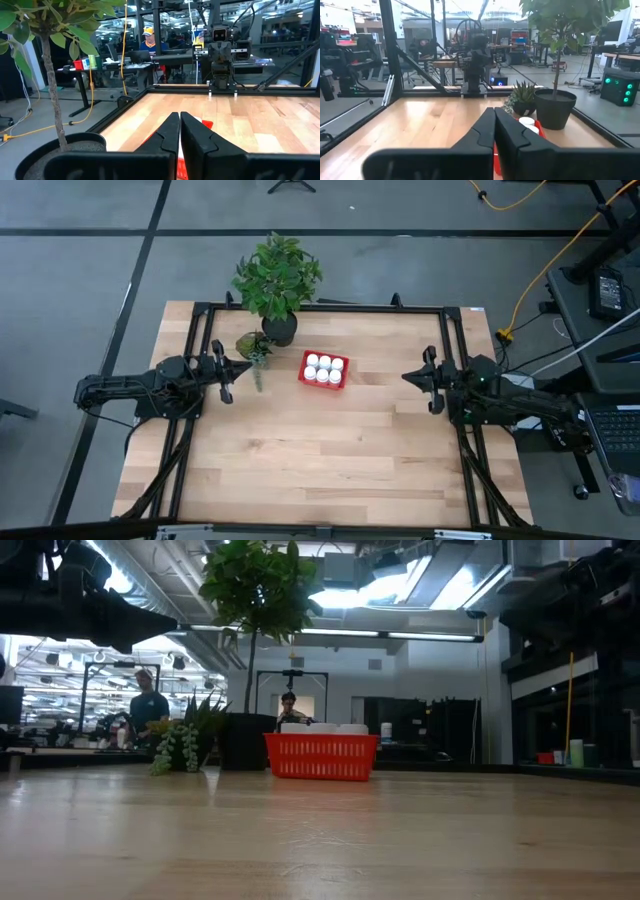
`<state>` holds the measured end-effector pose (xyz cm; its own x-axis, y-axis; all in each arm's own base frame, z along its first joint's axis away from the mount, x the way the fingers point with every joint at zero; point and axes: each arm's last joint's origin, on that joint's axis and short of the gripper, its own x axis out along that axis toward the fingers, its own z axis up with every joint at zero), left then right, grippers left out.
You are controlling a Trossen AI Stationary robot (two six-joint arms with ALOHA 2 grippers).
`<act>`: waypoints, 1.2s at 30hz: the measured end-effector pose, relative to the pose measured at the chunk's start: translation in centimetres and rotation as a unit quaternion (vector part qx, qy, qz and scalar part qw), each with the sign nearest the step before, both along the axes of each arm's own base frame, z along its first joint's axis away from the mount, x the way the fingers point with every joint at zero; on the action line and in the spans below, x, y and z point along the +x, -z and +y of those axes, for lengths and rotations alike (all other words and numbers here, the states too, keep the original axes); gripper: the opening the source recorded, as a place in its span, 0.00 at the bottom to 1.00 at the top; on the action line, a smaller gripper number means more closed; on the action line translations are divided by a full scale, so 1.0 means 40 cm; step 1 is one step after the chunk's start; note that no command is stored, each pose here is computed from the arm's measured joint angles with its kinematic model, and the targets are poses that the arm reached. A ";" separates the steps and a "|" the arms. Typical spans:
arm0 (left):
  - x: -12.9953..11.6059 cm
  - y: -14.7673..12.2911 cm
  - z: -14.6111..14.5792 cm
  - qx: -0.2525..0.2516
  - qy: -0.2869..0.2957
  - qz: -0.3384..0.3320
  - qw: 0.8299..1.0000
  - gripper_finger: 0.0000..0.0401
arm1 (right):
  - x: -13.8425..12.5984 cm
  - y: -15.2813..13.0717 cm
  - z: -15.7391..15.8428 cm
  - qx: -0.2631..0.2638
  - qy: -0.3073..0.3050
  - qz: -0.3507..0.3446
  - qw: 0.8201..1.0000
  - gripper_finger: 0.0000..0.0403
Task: Pick and place pill bottles into a basket
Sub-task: Return to Home Position
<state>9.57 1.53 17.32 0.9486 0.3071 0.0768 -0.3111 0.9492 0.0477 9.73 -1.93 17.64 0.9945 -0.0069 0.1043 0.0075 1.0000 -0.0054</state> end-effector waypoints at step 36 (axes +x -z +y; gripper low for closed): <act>0.000 0.000 0.000 0.000 0.000 0.001 1.000 0.02 | -0.004 -0.006 0.041 0.050 -0.079 -0.014 0.996 0.05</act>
